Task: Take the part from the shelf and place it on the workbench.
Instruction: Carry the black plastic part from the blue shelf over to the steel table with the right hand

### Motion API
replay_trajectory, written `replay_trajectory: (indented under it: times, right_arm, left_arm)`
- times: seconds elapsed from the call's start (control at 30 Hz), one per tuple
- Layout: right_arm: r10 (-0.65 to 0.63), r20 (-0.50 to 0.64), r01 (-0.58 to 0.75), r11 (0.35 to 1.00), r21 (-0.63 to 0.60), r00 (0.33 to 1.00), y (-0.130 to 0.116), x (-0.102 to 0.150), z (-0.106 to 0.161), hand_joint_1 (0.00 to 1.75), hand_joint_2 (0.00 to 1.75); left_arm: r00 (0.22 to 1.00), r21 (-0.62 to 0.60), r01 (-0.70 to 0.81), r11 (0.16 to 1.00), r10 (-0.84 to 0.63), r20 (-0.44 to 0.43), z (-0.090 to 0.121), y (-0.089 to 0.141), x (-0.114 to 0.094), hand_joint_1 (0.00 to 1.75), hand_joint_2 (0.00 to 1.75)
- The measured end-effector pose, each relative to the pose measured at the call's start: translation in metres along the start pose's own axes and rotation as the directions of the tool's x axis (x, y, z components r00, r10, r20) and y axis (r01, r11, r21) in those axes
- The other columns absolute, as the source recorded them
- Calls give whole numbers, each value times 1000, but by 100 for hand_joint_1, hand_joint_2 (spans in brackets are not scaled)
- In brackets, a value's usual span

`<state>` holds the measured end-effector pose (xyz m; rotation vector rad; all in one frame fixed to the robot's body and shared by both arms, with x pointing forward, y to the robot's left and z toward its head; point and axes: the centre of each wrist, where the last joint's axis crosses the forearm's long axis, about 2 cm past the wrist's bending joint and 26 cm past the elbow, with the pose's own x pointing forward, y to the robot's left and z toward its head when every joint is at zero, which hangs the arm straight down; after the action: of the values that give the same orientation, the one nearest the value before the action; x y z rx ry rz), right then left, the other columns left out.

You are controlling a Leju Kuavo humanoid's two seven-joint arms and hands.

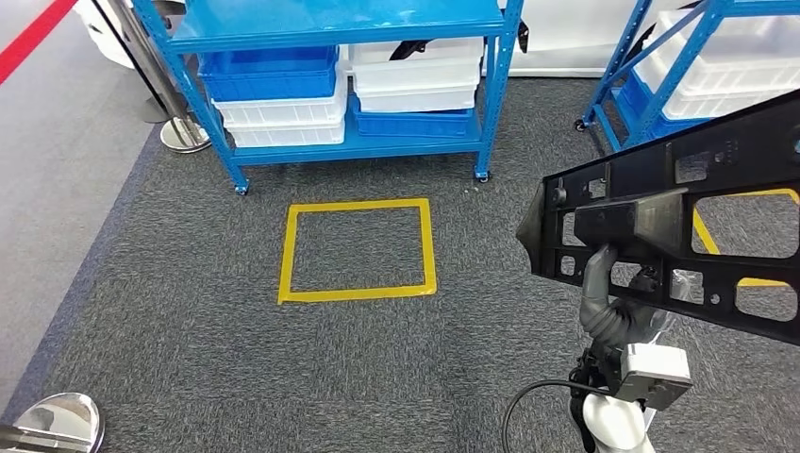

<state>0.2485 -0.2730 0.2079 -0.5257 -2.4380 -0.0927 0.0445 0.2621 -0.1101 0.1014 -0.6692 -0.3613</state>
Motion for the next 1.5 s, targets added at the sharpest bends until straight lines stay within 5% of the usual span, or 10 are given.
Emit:
replay_trajectory:
  times: [1.5]
  right_arm:
    - [0, 58, 3, 998, -60, 998, -6, 14, -2, 175, 175]
  left_arm:
    - [1000, -22, 25, 999, -25, -14, 2, 4, -5, 0, 0]
